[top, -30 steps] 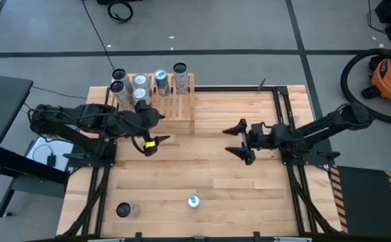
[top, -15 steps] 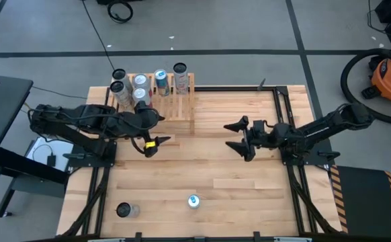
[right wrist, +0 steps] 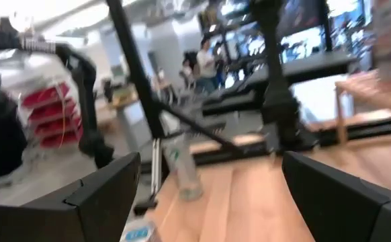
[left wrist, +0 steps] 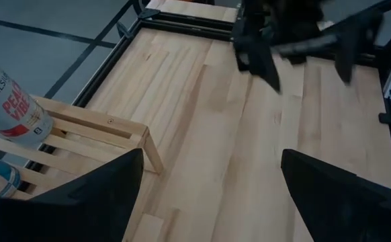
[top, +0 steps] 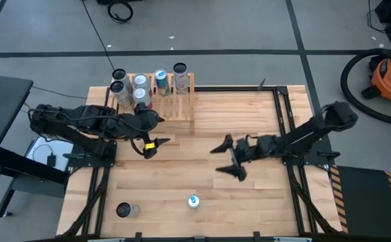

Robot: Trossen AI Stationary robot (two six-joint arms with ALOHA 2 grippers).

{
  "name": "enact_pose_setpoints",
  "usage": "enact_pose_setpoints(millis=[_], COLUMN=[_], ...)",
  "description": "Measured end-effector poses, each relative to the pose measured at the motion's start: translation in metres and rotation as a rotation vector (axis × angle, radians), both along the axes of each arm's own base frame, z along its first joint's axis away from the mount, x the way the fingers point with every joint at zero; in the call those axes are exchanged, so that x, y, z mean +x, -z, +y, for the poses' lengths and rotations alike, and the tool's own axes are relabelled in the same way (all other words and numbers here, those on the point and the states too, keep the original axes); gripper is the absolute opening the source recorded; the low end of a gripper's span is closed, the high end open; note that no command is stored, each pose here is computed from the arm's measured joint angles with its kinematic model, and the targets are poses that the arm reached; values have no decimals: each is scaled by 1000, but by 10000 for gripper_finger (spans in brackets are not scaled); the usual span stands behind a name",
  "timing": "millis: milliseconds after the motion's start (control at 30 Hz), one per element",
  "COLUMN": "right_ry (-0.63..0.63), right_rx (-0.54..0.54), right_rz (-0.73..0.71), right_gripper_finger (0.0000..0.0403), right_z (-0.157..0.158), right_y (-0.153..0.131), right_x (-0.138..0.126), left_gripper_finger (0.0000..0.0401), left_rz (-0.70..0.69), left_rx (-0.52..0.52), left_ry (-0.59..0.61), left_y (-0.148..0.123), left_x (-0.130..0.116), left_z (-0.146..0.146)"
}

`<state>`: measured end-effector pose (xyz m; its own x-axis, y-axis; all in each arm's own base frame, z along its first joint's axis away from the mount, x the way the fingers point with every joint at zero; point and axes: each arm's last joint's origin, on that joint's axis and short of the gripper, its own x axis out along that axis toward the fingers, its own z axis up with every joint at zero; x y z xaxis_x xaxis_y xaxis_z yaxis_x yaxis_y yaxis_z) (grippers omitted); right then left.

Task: Place canned beverage on shelf
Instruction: Put the blue soda can on the shelf aligned with the other blue soda can

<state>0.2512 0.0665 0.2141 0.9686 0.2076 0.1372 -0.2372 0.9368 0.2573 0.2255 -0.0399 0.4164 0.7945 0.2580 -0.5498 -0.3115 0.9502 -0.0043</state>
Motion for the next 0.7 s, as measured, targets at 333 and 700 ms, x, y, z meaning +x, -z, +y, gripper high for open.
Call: enact_pose_setpoints(millis=[333,700], right_ry=[-128,-251], right_rx=[-76,-164], right_rz=[128,132], right_gripper_finger=[373,373], right_z=[44,87], right_y=[36,56], right_x=[37,69], left_gripper_finger=[360,360], left_rz=[42,26], left_rx=[2,-34], left_ry=[-7,-32], left_y=[3,3], left_x=[-3,-2], left_z=[1,1])
